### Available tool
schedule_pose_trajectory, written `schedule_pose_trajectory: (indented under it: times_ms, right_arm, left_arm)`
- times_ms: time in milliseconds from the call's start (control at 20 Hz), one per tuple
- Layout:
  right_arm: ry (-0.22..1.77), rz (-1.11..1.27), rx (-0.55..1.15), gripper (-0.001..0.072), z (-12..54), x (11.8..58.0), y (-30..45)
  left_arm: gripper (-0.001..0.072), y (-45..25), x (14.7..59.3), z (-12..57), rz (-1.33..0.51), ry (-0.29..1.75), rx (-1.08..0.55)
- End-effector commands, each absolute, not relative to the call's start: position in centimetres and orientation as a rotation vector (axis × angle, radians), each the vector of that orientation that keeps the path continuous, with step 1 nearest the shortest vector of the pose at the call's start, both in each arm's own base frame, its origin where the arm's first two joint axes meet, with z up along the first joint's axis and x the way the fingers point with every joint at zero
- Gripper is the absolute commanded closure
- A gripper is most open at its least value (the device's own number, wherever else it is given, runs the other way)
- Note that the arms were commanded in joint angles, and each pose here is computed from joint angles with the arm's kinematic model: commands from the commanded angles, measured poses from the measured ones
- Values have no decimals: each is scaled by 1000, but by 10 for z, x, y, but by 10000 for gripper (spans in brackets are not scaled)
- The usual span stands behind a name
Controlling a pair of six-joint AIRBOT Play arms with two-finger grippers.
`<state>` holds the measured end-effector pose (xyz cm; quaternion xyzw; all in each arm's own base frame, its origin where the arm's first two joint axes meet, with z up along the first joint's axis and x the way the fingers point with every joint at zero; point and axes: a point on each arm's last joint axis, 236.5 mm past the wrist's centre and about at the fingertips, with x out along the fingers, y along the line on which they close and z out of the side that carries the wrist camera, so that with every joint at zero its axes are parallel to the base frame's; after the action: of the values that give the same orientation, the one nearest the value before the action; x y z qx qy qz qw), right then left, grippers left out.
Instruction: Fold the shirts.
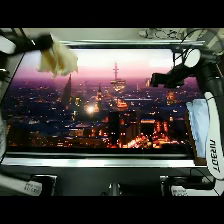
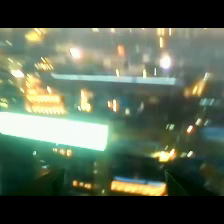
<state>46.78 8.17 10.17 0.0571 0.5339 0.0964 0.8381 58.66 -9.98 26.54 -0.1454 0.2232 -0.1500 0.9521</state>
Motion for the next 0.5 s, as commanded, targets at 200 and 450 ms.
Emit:
schedule_pose_trajectory:
  times_ms: [200,450]
  right_arm:
    - [839,207,74,39,269,379,68]
    - [1021,181,72,39,254,314,59]
  left_arm:
    - [683,-226,359,336,-584,474,-101]
    - [681,-288,310,92,-553,958,-135]
